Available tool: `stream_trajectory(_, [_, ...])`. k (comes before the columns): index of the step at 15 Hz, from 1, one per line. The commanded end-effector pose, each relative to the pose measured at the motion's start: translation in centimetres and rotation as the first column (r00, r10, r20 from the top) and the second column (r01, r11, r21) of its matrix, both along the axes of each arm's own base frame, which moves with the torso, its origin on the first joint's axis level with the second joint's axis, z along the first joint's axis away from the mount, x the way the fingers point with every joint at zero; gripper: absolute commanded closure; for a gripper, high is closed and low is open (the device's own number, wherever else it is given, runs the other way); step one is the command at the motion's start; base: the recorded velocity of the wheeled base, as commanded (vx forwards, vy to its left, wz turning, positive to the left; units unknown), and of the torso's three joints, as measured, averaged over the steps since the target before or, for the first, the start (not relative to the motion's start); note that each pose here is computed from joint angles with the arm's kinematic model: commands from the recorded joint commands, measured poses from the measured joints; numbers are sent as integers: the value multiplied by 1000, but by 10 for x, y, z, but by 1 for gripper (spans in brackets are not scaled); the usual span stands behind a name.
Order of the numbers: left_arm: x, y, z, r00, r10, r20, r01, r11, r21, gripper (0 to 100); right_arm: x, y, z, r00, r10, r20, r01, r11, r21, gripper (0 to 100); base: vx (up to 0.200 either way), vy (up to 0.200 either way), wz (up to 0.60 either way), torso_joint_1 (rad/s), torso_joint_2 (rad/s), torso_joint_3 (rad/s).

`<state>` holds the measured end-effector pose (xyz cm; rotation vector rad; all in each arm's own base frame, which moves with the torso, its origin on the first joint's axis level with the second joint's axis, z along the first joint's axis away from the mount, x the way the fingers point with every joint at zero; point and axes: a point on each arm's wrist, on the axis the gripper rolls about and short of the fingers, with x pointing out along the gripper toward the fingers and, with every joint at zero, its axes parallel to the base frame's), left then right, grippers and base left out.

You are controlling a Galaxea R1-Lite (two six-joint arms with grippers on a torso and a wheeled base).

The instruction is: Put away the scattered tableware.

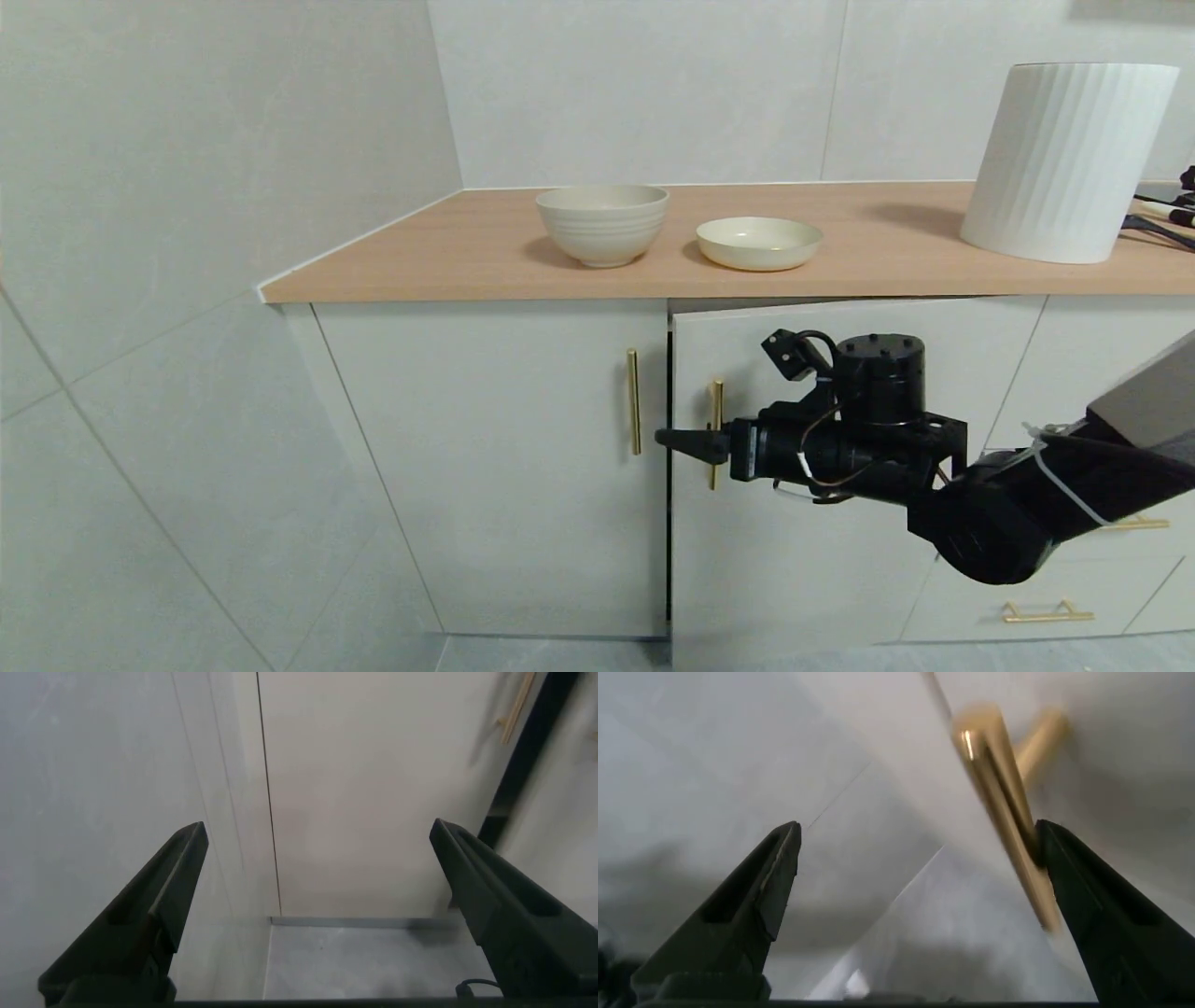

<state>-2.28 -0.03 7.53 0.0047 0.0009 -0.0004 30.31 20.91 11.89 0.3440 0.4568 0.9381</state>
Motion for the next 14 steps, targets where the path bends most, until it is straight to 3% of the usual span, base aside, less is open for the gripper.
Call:
stream_trajectory(1, [0, 0, 0, 1000, 0, -1, 0, 1000, 0, 0, -24, -4, 18, 999, 34, 22, -34, 999, 17, 0, 0, 0, 0, 0, 0, 0])
stream_trajectory(10, [0, 0, 0, 1000, 0, -1, 0, 1000, 0, 0, -78, -25, 14, 996, 80, -29, -80, 997, -9, 0, 0, 0, 0, 0, 0, 0])
stream_trajectory(14, [0, 0, 0, 1000, 3, 4, -4, 1000, 11, 0, -81, -27, 14, 997, 83, -3, -83, 996, 8, 0, 0, 0, 0, 0, 0, 0])
